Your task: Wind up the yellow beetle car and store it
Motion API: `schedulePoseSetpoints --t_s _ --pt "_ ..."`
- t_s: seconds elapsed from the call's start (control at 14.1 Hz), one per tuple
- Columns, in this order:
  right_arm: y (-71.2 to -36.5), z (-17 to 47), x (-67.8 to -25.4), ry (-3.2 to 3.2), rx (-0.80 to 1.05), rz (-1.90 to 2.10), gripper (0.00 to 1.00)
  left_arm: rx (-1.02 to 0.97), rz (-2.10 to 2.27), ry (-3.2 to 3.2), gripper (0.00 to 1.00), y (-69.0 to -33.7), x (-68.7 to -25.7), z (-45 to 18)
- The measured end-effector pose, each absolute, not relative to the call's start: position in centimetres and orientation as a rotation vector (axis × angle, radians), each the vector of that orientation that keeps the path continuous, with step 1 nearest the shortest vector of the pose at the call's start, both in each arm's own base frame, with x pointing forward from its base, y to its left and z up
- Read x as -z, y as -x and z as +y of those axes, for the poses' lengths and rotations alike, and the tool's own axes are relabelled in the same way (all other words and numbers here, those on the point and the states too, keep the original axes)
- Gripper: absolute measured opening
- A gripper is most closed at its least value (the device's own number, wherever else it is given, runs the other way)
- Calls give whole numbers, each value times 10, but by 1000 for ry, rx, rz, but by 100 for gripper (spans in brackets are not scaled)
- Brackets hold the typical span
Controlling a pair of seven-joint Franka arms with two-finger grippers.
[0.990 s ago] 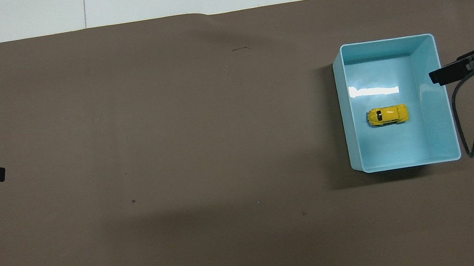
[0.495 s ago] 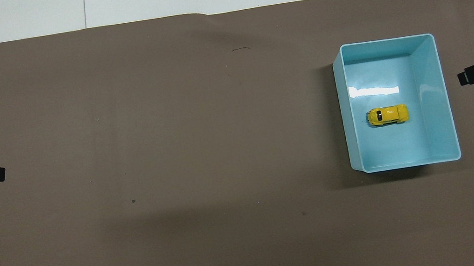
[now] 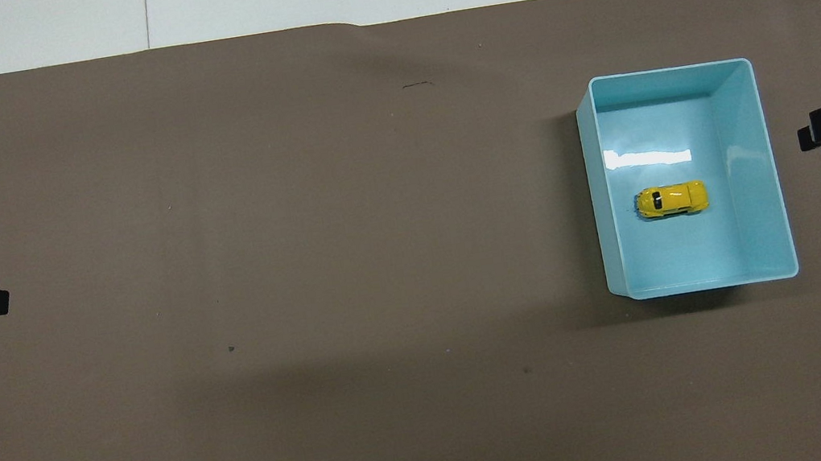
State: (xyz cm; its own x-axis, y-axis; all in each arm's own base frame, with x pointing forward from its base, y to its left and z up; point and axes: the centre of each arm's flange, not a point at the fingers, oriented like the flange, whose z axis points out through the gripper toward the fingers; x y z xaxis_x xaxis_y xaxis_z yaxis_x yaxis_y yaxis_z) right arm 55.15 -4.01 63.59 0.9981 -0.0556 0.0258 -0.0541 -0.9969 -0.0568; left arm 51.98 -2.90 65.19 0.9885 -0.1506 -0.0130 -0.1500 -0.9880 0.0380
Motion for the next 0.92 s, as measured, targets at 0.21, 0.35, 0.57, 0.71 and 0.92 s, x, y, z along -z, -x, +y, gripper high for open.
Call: schedulePoseSetpoints --t_s 0.21,0.35,0.57,0.71,0.92 --pt "-551 -39 -638 3084 47 82 100 25 -234 -3096 100 -520 -652 -29" --pt "-551 -39 -638 3084 48 81 100 25 -234 -3096 100 -520 -652 -29" --pt "-551 -39 -638 3086 49 81 100 25 -234 -3096 100 -520 -652 -29" --pt "-550 -39 -640 3086 53 81 100 25 -234 -3096 100 -520 -652 -29" --pt "-549 -39 -642 3087 58 81 100 25 -234 -3096 100 -520 -652 -29"
